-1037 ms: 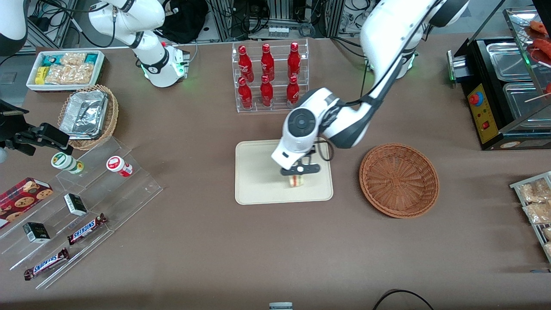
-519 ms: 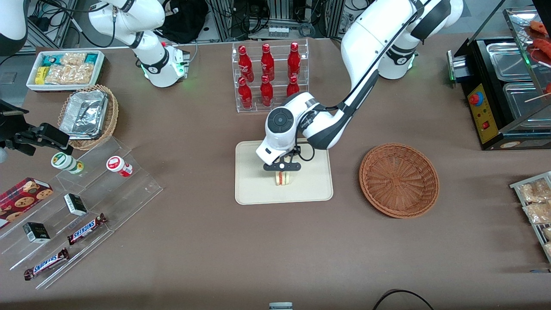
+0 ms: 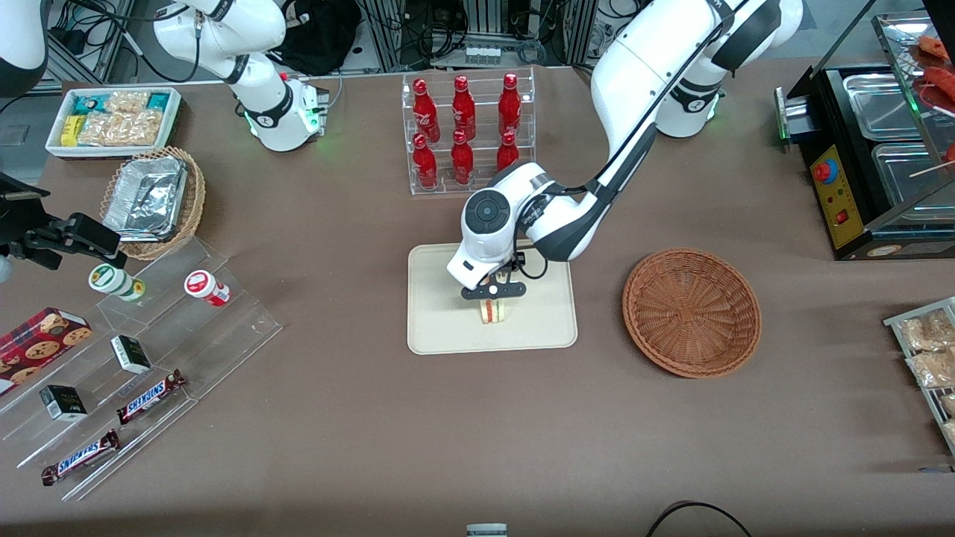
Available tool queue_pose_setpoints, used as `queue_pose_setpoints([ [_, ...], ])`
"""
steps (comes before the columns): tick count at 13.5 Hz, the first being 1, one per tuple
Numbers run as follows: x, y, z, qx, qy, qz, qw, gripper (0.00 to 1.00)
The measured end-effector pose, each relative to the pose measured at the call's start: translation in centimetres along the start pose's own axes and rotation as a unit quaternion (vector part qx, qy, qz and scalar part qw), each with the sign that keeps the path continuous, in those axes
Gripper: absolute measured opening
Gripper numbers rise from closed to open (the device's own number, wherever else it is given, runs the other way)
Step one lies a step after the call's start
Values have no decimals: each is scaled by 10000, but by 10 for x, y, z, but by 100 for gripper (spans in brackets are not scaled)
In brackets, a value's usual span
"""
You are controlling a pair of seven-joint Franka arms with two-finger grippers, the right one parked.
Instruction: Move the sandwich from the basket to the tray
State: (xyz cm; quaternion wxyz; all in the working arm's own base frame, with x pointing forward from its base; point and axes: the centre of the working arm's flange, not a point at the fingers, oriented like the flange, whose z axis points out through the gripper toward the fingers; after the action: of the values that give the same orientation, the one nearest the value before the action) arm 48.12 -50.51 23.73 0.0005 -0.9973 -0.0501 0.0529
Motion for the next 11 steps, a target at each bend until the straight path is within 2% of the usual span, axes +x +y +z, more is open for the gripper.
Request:
queue_pose_setpoints([
  [3,5,3,-36,-136,173,-224,9995,89],
  [4,6,-1,-61,-92,231,-288,9993,99],
  [7,24,-46,-159,60,540,-701,9961,100],
  [11,56,-149,-260,253,646,-1396,9878,100],
])
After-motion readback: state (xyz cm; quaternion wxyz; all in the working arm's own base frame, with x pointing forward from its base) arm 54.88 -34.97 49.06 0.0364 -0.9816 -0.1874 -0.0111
